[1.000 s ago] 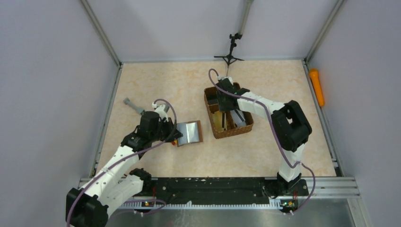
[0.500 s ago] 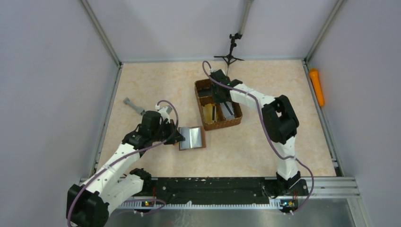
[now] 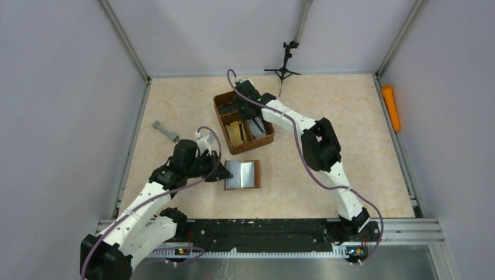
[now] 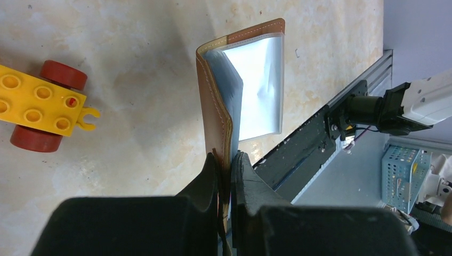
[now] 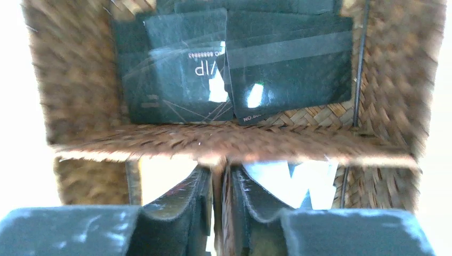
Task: Take the credit cards out of the card holder
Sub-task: Move the storage box to the center of the board.
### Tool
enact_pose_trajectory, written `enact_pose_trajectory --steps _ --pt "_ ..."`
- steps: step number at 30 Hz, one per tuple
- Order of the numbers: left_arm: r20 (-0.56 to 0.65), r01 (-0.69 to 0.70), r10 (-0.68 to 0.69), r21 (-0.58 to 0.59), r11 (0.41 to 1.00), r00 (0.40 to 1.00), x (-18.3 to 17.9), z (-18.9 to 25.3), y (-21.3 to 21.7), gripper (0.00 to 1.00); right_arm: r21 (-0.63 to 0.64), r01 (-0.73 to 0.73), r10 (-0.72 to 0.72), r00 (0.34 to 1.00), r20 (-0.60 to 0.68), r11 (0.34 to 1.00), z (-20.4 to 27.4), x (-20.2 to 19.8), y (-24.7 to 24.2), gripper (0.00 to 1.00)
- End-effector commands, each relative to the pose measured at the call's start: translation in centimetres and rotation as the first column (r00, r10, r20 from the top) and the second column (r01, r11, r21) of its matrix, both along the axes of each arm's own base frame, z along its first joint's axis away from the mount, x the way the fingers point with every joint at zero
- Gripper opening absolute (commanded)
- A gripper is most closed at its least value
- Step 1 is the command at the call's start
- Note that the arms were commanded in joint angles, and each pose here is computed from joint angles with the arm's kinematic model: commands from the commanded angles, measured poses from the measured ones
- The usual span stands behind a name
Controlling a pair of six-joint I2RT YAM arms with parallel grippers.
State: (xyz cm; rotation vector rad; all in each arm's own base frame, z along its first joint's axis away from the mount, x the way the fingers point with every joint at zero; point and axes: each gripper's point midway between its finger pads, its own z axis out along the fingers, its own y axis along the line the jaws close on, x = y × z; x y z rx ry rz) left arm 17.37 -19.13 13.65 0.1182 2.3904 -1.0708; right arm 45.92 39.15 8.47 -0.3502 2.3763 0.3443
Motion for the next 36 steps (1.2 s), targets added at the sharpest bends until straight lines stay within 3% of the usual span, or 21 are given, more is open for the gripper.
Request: enact_pose_trajectory --steps 1,2,4,10,15,20,25,28,36 --pt "0.058 0.022 -0.018 -0.053 0.998 0.998 1.1 0.3 -1.1 0.00 0.138 0.012 -0.021 0.998 0.064 0.990 4.5 1.2 2.4 0.36" --pt "0.068 0.023 -0.019 -0.061 0.998 0.998 1.4 0.2 -1.3 0.00 0.147 0.011 -0.020 0.998 0.063 0.989 4.7 1.2 2.5 0.45" --pt "0.086 0.026 -0.020 -0.072 0.997 0.996 2.0 0.0 -1.7 0.00 0.158 0.006 -0.017 0.997 0.073 0.987 5.6 1.1 2.6 0.55" --pt "0.121 0.049 -0.040 -0.075 0.996 0.992 3.6 -0.4 -2.9 0.00 0.148 -0.010 -0.011 0.990 0.138 0.989 11.1 -0.5 0.2 0.67" --pt "0.130 0.075 -0.064 -0.078 0.994 0.989 4.5 -1.7 -4.3 0.00 0.212 -0.064 0.026 0.984 0.176 0.975 14.6 -5.9 -3.3 0.70" --pt "0.075 0.103 -0.098 -0.072 0.992 0.992 4.9 -3.9 -5.4 0.00 0.366 -0.133 0.100 0.989 0.108 0.921 12.7 -14.2 -6.2 0.62" --pt "0.040 0.176 -0.176 0.016 0.984 0.984 4.6 -5.8 -6.6 0.01 0.471 -0.186 0.192 0.981 0.037 0.862 9.6 -21.1 -8.1 0.64" --pt "0.049 0.209 -0.211 0.039 0.977 0.976 4.8 -5.7 -8.0 0.02 0.486 -0.223 0.232 0.972 0.043 0.845 8.3 -23.5 -8.9 0.71" --pt "0.072 0.174 -0.167 -0.109 0.979 0.983 7.6 -3.9 -11.4 0.02 0.611 -0.282 0.249 0.958 0.141 0.740 8.2 -26.0 -9.4 0.79"
